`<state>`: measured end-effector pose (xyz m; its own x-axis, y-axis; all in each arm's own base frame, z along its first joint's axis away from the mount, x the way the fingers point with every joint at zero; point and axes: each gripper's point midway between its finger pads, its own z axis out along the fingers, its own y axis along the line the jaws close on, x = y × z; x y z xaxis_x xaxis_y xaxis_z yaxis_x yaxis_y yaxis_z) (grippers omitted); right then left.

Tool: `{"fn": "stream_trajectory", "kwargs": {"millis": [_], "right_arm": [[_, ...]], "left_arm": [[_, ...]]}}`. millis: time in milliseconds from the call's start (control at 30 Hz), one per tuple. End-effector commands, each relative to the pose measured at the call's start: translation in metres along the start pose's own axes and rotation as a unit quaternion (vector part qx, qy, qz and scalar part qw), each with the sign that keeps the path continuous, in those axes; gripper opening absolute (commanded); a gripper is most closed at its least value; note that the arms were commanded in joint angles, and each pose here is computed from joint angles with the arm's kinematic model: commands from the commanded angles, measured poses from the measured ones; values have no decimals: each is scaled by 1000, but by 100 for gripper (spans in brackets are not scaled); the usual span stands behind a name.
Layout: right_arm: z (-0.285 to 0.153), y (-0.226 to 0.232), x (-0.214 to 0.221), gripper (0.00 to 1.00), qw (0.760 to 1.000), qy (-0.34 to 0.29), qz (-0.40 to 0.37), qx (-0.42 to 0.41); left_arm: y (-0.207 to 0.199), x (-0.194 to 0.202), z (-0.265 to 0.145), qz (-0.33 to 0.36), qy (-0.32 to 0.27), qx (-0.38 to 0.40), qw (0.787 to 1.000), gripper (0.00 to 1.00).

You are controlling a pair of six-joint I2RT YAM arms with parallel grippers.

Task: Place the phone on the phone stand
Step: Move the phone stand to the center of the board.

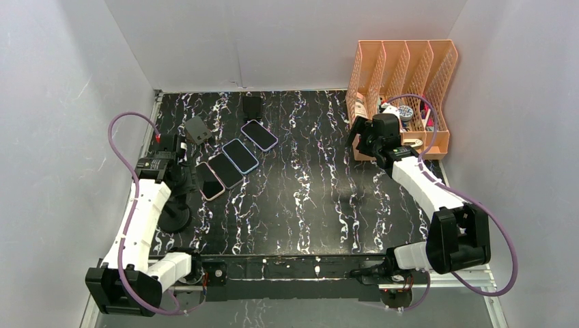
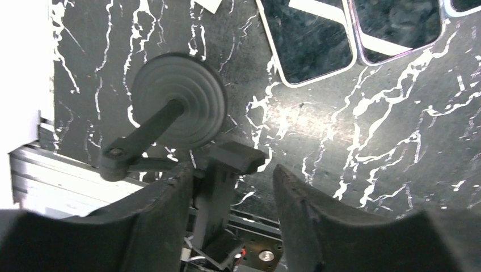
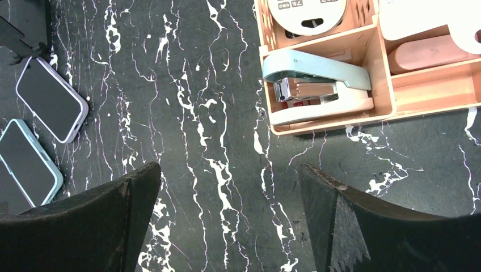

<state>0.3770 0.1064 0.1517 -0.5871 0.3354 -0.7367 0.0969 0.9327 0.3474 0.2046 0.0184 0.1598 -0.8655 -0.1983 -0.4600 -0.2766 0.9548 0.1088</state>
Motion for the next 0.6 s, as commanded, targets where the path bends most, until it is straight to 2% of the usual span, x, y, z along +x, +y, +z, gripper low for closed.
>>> {"fn": "stream_trajectory", "kwargs": {"millis": [0, 167, 367, 467, 567], "right_arm": [[-8, 0, -4, 99, 1000, -13, -5, -1], [-7, -1, -1, 99, 1000, -9, -5, -2], [-5, -2, 2, 99, 1000, -6, -6, -1], [-5, -2, 2, 99, 1000, -5, -6, -1], [-5, -2, 3, 99, 1000, -5, -5, -1]], "left_arm": [[5, 14, 0, -6, 15, -6, 1000, 45], [5, 21, 2, -6, 19, -4, 1000, 39], [5, 22, 1, -7, 16, 0, 1000, 19], [4, 19, -1, -6, 11, 2, 1000, 16], [4, 12, -6, -6, 0, 5, 1000, 8]]}}
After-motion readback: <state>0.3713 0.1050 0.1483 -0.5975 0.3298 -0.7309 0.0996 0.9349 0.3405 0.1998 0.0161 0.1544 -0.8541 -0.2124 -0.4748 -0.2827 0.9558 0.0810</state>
